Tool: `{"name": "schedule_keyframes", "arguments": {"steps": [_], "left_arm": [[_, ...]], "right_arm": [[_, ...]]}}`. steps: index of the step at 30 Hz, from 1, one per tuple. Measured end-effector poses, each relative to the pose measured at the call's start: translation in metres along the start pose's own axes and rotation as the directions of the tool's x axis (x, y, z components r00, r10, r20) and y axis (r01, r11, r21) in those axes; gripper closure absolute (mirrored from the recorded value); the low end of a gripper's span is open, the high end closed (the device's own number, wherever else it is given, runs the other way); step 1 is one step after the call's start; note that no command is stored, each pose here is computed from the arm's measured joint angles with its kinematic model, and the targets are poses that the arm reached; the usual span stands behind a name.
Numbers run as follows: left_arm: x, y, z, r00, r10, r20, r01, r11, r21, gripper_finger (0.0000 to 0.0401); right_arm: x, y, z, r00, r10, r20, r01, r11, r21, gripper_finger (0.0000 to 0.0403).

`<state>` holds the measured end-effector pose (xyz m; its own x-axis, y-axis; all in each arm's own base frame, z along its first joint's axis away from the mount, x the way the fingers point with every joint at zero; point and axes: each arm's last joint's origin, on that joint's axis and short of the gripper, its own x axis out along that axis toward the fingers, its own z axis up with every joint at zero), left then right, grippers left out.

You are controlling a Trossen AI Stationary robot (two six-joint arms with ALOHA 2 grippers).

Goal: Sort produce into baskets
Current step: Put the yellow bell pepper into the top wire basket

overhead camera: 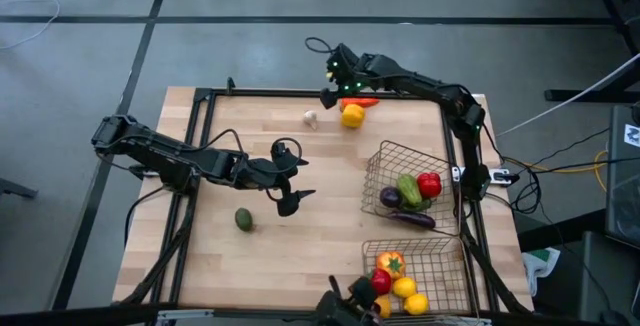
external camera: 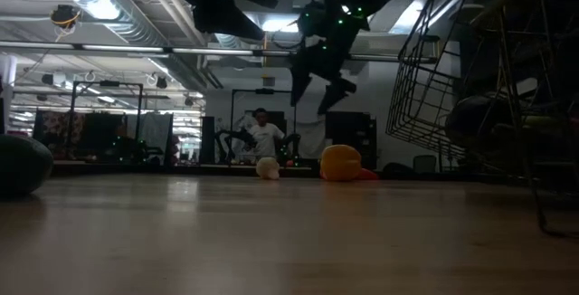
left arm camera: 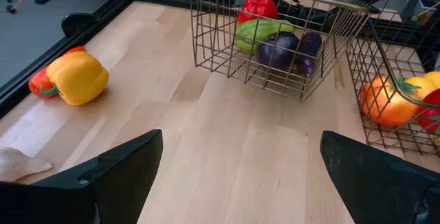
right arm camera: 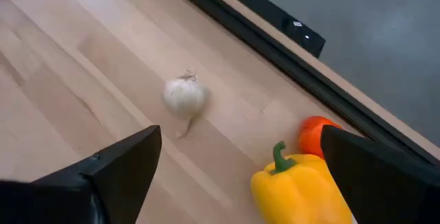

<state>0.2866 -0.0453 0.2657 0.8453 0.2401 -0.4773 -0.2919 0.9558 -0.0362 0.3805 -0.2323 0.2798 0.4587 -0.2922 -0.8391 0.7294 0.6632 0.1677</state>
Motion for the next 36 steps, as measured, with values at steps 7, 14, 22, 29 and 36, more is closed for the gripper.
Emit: {"name": "schedule_keyframes", "arguments": {"steps": [7,14,22,29,36], "left_arm": [[0.0,0.0,0.0,1.0,0.0,0.0,0.0,1.0,0.0,0.0009],[0.0,0.0,0.0,1.0,0.0,0.0,0.0,1.0,0.0,0.0009],[0.0,0.0,0.0,1.0,0.0,0.0,0.0,1.0,0.0,0.0009],[0.0,0.0,0.0,1.0,0.0,0.0,0.0,1.0,0.001,0.0009],[0.0,0.0,0.0,1.0,0.0,0.0,0.0,1.0,0.001,0.0009]], "right_arm": [[0.013,-0.016,-0.011,0.996,-0.054,-0.072,0.058,0.997,0.05,0.0008],[0.022,-0.021,-0.014,0.997,-0.03,-0.065,0.045,0.973,0.227,0.0008],[0.028,-0.023,-0.017,0.994,-0.065,-0.092,0.081,0.981,0.179,0.0008],[0.023,-0.02,-0.011,0.994,0.045,-0.104,-0.032,0.992,0.122,0.0008],[-0.009,-0.012,0.007,0.988,0.124,-0.093,-0.123,0.992,0.013,0.0008]]}}
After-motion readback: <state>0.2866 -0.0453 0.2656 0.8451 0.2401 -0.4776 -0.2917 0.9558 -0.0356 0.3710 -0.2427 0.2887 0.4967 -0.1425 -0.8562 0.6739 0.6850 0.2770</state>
